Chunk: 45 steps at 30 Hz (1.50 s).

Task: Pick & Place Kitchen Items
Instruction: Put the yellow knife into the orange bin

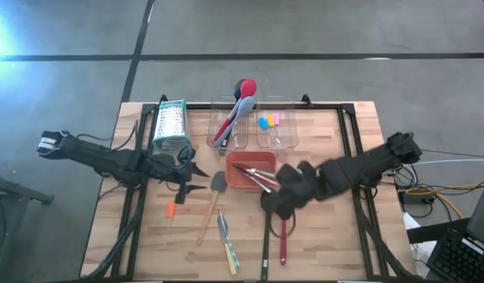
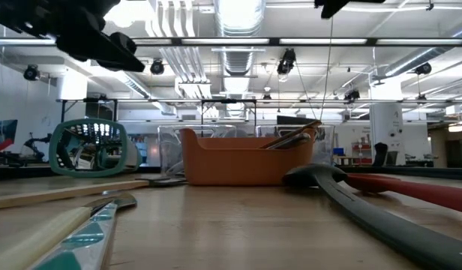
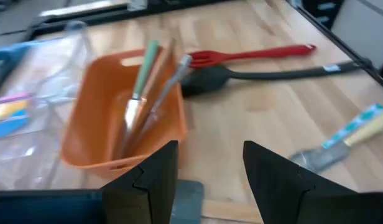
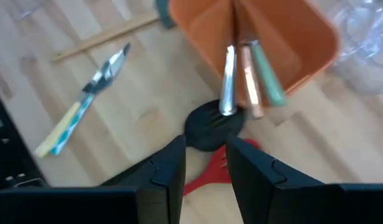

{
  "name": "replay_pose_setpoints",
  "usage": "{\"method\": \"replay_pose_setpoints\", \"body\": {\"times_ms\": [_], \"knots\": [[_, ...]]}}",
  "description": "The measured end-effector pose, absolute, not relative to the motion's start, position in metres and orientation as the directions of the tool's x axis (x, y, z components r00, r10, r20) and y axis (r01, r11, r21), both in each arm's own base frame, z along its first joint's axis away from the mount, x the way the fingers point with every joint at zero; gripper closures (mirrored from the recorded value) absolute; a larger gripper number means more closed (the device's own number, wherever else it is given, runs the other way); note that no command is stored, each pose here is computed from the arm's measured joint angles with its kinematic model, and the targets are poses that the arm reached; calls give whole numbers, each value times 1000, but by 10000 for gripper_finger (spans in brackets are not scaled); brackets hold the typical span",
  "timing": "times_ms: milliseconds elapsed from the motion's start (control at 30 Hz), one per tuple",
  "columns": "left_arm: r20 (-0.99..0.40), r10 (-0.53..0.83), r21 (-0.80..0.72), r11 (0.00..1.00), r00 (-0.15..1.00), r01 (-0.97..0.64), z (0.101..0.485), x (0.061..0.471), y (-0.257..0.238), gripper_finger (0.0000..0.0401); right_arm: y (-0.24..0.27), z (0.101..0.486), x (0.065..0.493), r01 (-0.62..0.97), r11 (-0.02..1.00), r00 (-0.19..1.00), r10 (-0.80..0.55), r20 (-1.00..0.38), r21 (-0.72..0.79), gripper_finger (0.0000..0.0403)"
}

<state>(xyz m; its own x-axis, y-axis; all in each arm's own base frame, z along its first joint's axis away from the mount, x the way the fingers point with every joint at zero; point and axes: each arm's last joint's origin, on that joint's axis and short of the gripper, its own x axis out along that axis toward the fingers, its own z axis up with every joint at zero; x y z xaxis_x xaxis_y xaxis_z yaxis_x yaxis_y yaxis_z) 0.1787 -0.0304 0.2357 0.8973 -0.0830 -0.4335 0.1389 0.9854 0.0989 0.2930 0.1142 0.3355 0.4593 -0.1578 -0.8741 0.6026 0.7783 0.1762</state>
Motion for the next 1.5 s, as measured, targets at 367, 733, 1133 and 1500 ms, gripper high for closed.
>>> {"method": "replay_pose_setpoints", "body": {"times_ms": [367,733,1133,1500], "knots": [[-539,-161,99,963,827,252,218,180,-48,215,165,326,280,620,754,518,-185,-835,218,300],[-585,-146,83,968,797,238,211,182,-50,215,183,289,298,699,691,417,-179,-891,188,303],[-592,-145,83,968,793,238,209,181,-50,215,196,255,307,770,626,329,-229,-916,120,297],[-639,-149,167,931,754,326,197,188,-56,215,206,247,314,775,606,370,-208,-905,177,280]]}}
